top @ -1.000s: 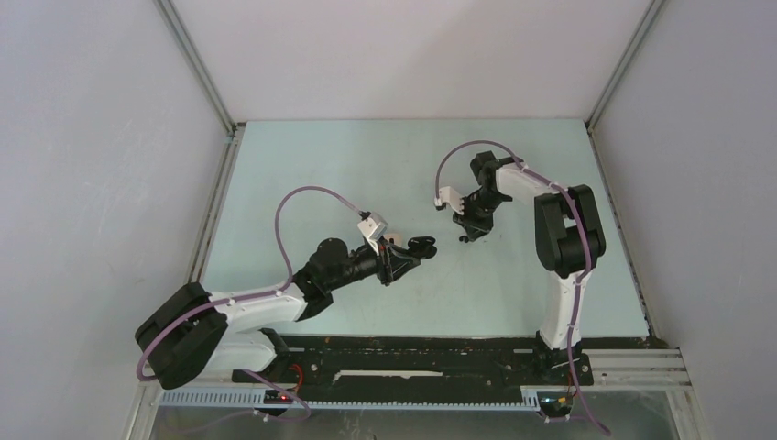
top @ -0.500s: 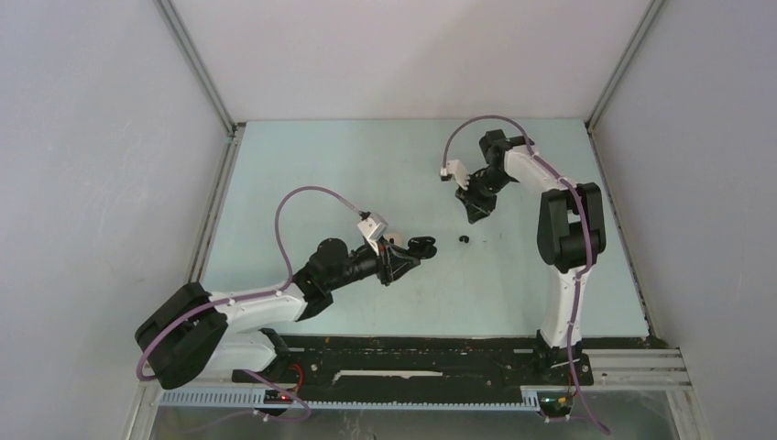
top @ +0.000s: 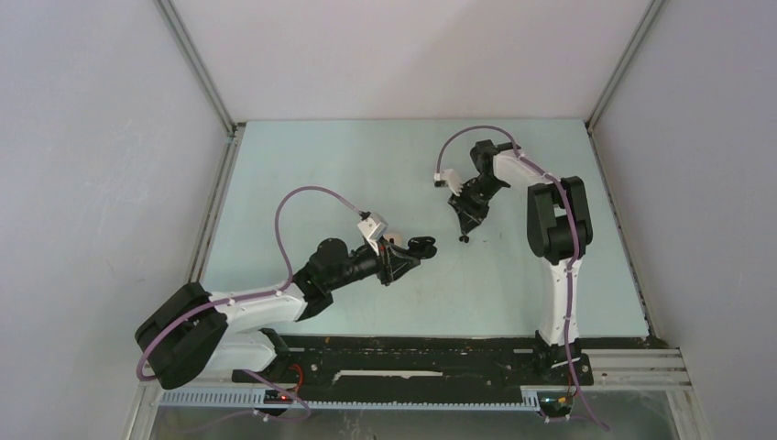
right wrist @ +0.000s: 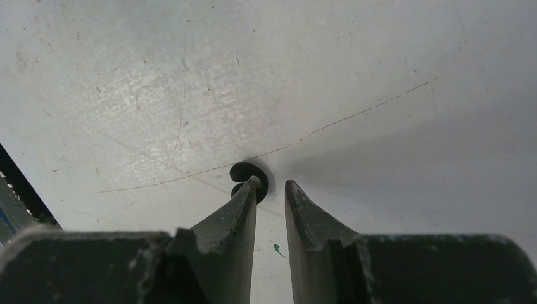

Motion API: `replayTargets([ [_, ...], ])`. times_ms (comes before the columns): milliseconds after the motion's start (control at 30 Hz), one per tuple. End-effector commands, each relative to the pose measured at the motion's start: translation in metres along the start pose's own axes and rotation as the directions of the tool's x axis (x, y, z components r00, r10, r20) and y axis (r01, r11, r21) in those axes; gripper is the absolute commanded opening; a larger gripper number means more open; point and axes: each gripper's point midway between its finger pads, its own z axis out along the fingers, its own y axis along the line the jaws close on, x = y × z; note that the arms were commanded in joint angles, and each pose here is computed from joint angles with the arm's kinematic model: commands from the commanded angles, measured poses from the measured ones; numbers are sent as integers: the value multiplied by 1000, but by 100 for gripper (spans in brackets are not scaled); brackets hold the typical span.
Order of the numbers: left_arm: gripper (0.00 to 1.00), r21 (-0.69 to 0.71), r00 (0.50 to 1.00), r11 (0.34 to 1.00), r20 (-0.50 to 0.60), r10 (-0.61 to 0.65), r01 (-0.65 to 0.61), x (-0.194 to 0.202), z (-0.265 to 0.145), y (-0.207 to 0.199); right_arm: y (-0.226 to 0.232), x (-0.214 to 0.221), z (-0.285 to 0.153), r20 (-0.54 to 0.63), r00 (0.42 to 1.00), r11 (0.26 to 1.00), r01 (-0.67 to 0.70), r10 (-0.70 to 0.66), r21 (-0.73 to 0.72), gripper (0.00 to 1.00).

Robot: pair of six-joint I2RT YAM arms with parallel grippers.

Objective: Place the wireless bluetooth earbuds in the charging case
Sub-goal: Pick up the earbud from the center of the board.

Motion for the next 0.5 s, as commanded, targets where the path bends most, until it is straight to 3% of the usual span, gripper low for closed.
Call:
replayTargets([
  [0,0,14,999,999,25,29,-30,-5,-1,-2,1,-6,-2,1,1000,1000,-6,6,-5,27],
  [467,0,17,999,1000,22,24,-25,-4,-1,-3,17,3,2,-36,999,998,-32,30,-52,29],
])
